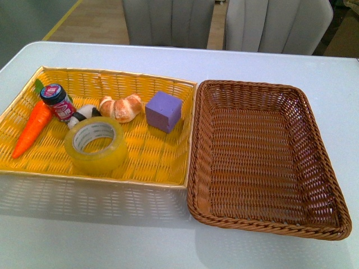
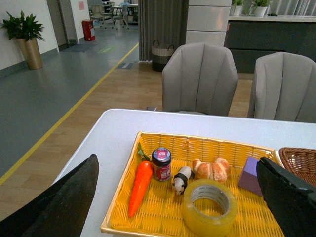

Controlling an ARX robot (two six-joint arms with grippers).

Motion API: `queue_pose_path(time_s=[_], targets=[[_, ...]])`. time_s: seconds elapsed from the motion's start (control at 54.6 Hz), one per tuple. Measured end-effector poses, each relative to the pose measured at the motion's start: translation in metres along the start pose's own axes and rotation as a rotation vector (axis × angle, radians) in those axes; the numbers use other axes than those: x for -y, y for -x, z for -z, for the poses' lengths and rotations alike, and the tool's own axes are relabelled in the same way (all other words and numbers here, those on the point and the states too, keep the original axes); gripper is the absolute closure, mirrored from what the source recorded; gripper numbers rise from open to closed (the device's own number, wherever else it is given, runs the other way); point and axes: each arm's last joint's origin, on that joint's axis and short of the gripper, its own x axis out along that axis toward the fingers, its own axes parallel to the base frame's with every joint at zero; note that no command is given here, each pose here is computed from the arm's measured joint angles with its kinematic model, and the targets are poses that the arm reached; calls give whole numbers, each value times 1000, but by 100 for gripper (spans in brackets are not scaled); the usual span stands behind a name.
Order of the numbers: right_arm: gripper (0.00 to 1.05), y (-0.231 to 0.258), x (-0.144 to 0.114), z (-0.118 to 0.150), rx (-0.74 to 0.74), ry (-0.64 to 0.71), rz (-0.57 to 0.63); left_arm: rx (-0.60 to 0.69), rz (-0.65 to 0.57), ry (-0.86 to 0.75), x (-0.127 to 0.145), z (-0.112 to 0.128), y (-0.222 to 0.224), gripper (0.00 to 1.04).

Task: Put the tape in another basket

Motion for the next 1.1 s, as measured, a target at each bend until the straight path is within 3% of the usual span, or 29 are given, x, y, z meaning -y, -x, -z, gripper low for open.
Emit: queue_pose_path(time_s=[0.824, 1.098], targets=[[103, 21, 0, 3, -6, 0, -2, 0, 0, 0, 0, 0, 0, 9], [54, 21, 0, 3, -5, 0, -2, 0, 0, 0, 0, 0, 0, 9]])
